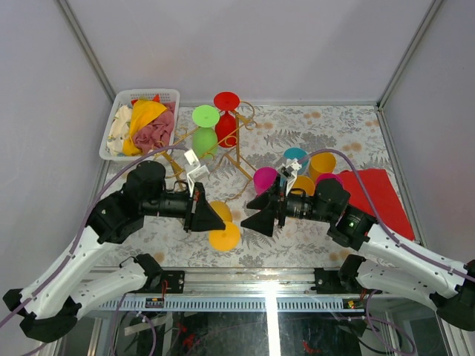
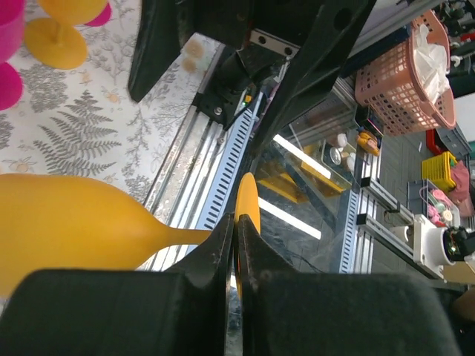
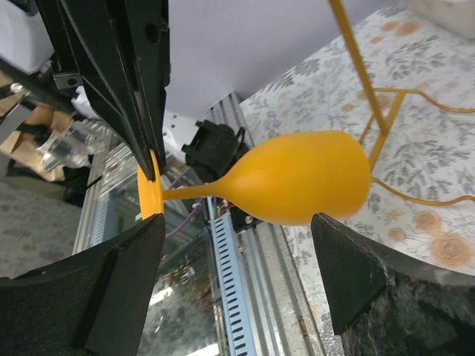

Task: Take the wine glass off the wine glass rack
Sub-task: Place the wine glass at the center of the board.

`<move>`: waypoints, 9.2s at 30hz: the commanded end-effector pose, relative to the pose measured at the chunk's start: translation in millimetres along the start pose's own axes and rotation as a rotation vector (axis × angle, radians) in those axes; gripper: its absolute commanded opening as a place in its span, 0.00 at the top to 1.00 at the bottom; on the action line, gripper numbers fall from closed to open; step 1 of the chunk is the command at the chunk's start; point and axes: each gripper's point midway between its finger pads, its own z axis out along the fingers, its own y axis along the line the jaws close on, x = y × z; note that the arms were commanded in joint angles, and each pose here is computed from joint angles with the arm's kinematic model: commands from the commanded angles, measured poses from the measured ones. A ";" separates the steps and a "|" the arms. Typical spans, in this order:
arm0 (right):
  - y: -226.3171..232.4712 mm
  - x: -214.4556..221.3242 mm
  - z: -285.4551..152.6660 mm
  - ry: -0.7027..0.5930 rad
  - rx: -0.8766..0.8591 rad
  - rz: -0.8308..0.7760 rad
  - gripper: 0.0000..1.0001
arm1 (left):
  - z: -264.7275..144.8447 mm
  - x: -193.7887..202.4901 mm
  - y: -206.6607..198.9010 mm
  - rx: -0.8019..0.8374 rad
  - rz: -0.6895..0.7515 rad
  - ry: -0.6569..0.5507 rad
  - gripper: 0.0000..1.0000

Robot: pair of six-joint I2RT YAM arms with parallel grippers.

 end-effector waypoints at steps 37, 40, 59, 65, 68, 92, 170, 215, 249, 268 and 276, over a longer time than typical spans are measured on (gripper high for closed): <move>44.2 -34.5 -17.1 -0.128 -0.168 -0.103 1.00 | 37.4 -9.7 -1.8 -0.032 0.020 -0.187 0.64; 42.4 -38.0 -17.8 -0.153 -0.156 -0.111 1.00 | 38.3 -9.2 -4.7 -0.009 0.001 -0.202 0.65; 38.6 -39.8 -22.4 -0.176 -0.128 -0.138 0.68 | 42.9 -9.7 -8.6 0.043 0.038 -0.264 1.00; -29.7 -55.0 -35.7 -0.282 0.265 -0.127 0.40 | 32.1 15.9 -10.3 0.097 0.211 -0.251 1.00; -56.2 -63.0 -46.8 -0.339 0.426 -0.085 0.34 | 29.4 31.3 -7.9 0.123 0.283 -0.235 1.00; -17.0 -45.0 -20.4 -0.058 -0.171 0.253 0.25 | 18.0 91.2 -9.9 0.329 0.772 -0.135 1.00; -40.6 47.1 1.7 0.331 0.327 -0.269 1.00 | -23.1 9.5 -28.6 0.050 0.363 -0.353 0.00; -133.0 62.7 -19.9 0.402 0.718 -0.311 1.00 | -15.4 -4.7 -19.8 -0.017 0.215 -0.365 0.00; -123.0 27.6 -17.3 0.256 0.731 -0.309 0.57 | -25.2 -27.0 -32.0 -0.035 0.245 -0.395 0.00; -103.9 -33.3 -56.1 -0.151 0.756 -0.308 0.33 | -25.3 -159.2 -17.0 -0.439 0.340 -0.428 0.00; -104.7 -34.6 -60.3 -0.143 0.774 -0.313 0.18 | -35.1 -201.4 51.4 -0.534 0.264 -0.412 0.00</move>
